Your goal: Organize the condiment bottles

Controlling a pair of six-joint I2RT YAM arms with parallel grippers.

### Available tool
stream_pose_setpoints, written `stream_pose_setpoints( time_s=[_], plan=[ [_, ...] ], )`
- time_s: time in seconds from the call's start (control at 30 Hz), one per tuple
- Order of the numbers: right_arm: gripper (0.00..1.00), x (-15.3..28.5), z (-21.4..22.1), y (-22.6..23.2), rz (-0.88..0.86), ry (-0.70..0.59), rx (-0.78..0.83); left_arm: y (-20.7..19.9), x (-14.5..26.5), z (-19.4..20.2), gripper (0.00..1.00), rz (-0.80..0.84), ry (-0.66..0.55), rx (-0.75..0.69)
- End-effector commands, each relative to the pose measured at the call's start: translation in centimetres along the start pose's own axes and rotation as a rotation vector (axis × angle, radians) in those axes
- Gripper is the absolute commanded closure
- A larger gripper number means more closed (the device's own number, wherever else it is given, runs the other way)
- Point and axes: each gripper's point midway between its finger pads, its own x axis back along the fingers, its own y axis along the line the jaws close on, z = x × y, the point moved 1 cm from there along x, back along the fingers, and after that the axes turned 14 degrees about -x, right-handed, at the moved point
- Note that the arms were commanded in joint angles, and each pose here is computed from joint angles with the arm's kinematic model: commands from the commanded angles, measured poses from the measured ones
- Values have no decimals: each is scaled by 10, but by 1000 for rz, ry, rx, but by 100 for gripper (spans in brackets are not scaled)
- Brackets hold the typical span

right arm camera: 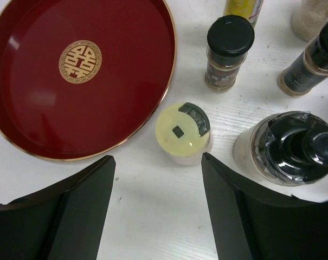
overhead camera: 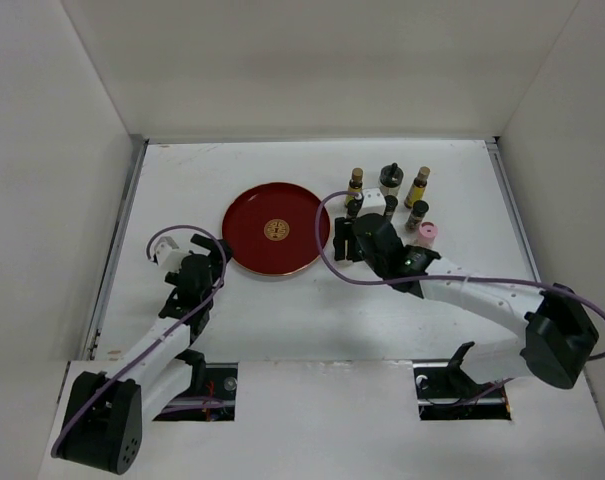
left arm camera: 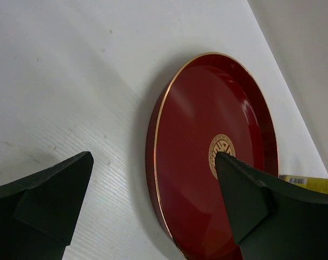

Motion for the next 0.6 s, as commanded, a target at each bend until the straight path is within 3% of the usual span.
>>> stream_pose_setpoints(
  time_s=[0.0,0.43,0.57],
  plan=[
    [27,-7,-27,6,13,-65,-19,-11,-1,-8,0,46,-48,44],
    [26,-43,-19,-7,83,-30,18,-11,-8,8,0,40,-6,21],
    [37,-51,-16,-6,93,-16,31,-11,-8,10,0,42,3,24]
  ],
)
